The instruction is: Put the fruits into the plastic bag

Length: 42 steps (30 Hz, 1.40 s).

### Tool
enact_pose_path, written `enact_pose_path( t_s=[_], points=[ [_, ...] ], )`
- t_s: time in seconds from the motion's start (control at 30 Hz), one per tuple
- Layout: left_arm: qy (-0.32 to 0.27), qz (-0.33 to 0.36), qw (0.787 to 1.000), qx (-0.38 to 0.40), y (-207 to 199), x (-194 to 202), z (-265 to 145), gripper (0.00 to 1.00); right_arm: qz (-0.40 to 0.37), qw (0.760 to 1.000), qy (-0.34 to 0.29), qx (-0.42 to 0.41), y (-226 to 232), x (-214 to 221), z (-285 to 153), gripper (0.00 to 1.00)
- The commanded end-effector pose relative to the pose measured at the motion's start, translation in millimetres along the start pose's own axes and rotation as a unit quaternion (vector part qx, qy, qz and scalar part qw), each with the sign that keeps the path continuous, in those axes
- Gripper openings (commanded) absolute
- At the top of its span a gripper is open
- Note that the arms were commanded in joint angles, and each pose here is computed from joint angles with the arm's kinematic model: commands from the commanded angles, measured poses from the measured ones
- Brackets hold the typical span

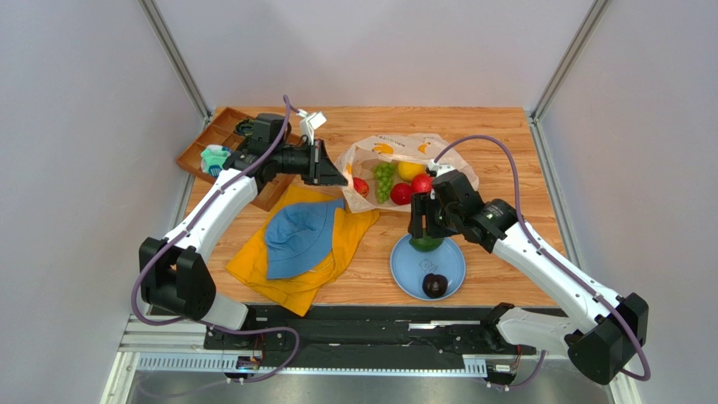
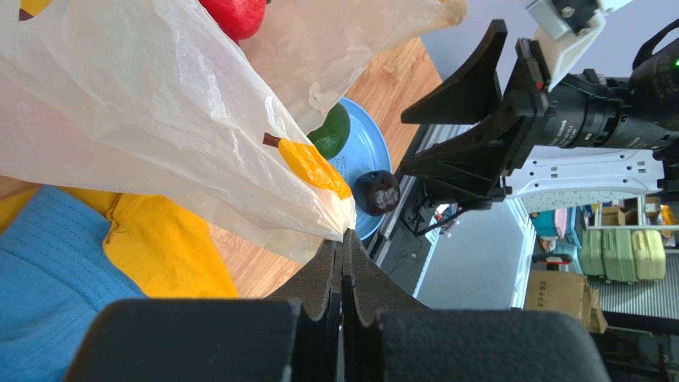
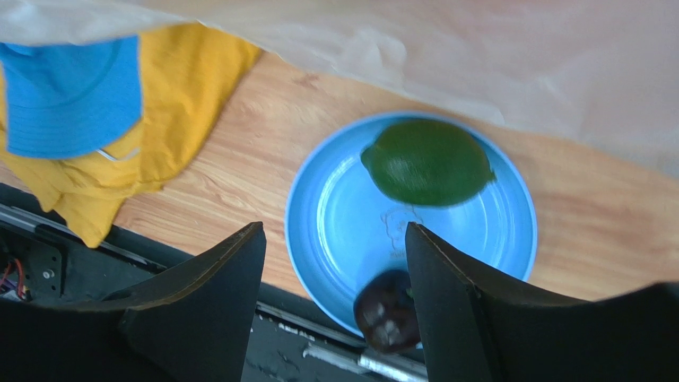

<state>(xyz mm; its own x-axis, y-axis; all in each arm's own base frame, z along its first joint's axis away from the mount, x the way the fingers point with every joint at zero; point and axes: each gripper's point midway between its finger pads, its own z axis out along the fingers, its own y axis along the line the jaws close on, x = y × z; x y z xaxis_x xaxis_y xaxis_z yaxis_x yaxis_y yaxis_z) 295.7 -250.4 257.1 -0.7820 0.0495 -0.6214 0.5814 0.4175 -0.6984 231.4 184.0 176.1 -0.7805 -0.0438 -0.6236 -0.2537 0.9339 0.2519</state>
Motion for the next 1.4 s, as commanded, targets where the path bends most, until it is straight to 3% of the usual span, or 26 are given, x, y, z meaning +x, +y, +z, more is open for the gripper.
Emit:
enact_pose_path(
  t_s=[0.0, 0.23, 0.53, 1.07, 1.37],
  points=[
    [-0.014, 0.025, 1.0, 0.003, -5, -14, -3, 0.0, 0.043, 0.994, 0.077, 0.068, -27, 45, -10, 0.69],
    [-0.018, 0.029, 0.999, 0.008, -9, -16, -4, 0.0, 0.08, 0.984, 0.1, 0.123, -49, 73, -10, 0.7],
    [-0.02, 0.031, 0.999, 0.012, -12, -17, -6, 0.0, 0.124, 0.975, 0.145, 0.113, -49, 112, 8, 0.73],
    [-0.017, 0.026, 0.999, 0.014, -10, -15, -4, 0.0, 0.153, 0.969, 0.164, 0.103, -47, 135, 25, 0.8],
    [-0.017, 0.024, 1.0, 0.013, -8, -15, -3, 0.0, 0.162, 0.966, 0.175, 0.098, -46, 145, 36, 0.79]
  ],
)
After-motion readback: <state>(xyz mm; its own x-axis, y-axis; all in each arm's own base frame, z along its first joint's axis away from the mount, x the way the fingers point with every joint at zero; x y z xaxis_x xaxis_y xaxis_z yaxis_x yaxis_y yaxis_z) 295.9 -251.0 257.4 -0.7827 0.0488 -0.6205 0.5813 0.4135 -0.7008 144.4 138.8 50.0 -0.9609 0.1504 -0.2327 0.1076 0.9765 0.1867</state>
